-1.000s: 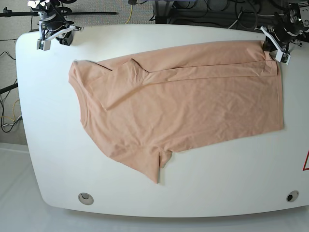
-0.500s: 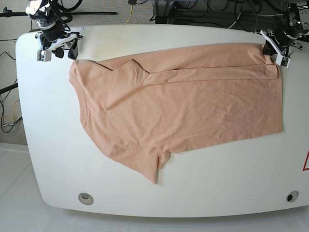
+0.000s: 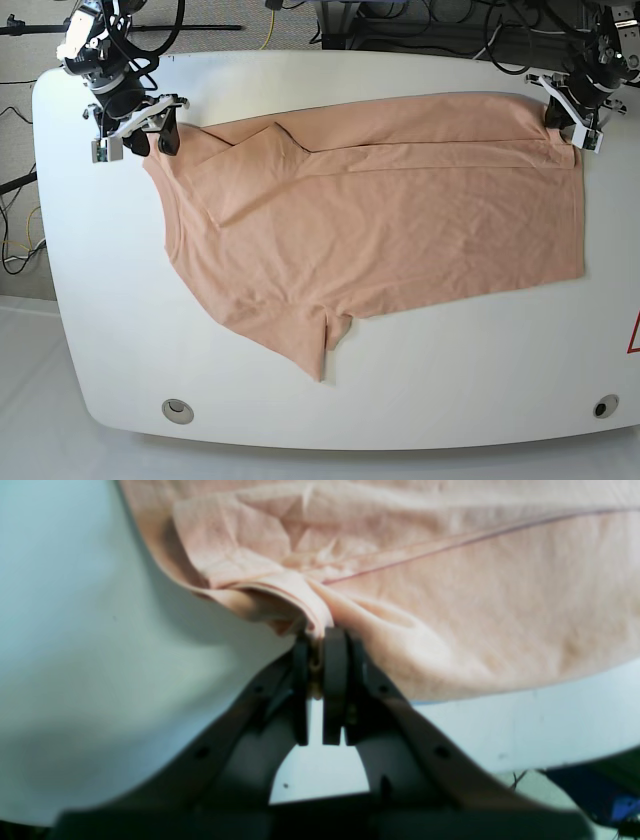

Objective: Fold the T-shirt properly
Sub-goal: 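Pull the right gripper along the edge toward the left gripper, tightening fabric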

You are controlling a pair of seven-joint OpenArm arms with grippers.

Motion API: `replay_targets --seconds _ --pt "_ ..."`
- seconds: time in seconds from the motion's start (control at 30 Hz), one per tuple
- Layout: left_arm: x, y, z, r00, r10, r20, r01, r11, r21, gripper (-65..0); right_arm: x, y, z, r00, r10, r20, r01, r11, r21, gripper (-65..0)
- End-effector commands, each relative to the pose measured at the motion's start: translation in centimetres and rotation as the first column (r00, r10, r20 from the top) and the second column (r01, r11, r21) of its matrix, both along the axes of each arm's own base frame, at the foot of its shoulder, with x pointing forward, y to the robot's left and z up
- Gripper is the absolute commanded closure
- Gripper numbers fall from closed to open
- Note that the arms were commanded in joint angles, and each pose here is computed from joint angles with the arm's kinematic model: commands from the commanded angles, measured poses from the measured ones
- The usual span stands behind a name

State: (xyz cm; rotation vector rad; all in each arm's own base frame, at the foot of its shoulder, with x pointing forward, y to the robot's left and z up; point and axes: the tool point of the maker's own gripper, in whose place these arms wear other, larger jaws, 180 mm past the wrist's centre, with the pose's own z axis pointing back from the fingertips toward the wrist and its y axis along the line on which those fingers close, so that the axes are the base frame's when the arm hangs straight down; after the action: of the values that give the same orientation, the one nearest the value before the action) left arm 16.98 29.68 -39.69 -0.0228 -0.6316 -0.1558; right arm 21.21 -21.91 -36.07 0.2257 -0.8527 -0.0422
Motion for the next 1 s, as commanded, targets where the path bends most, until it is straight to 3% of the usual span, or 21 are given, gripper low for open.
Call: replay_targets --seconds 0.0,0.27,0.4,0.97 --pt "1.4 0.3 1.2 0.999 -0.01 0.046 0.01 1.0 0.01 -0.5 1.5 0.7 2.1 0.997 0.041 0.066 -0.04 0.999 -0.011 -27.4" --pt "2.0 0.2 1.4 0.998 -0.013 0.059 0.012 1.0 0.008 -0.4 3.1 2.7 2.4 0.993 0.078 0.09 -0.081 0.996 0.029 -25.9" --pt "1.7 0.2 1.2 0.998 -0.018 0.054 0.018 1.0 0.011 -0.4 2.7 4.4 0.6 0.994 0.088 0.066 -0.093 0.993 0.07 -26.3" --pt "1.2 0.2 0.9 0.999 -0.025 0.027 0.024 1.0 0.018 -1.0 0.2 3.7 -3.7 1.0 -0.002 -0.019 0.005 0.99 0.139 -27.2"
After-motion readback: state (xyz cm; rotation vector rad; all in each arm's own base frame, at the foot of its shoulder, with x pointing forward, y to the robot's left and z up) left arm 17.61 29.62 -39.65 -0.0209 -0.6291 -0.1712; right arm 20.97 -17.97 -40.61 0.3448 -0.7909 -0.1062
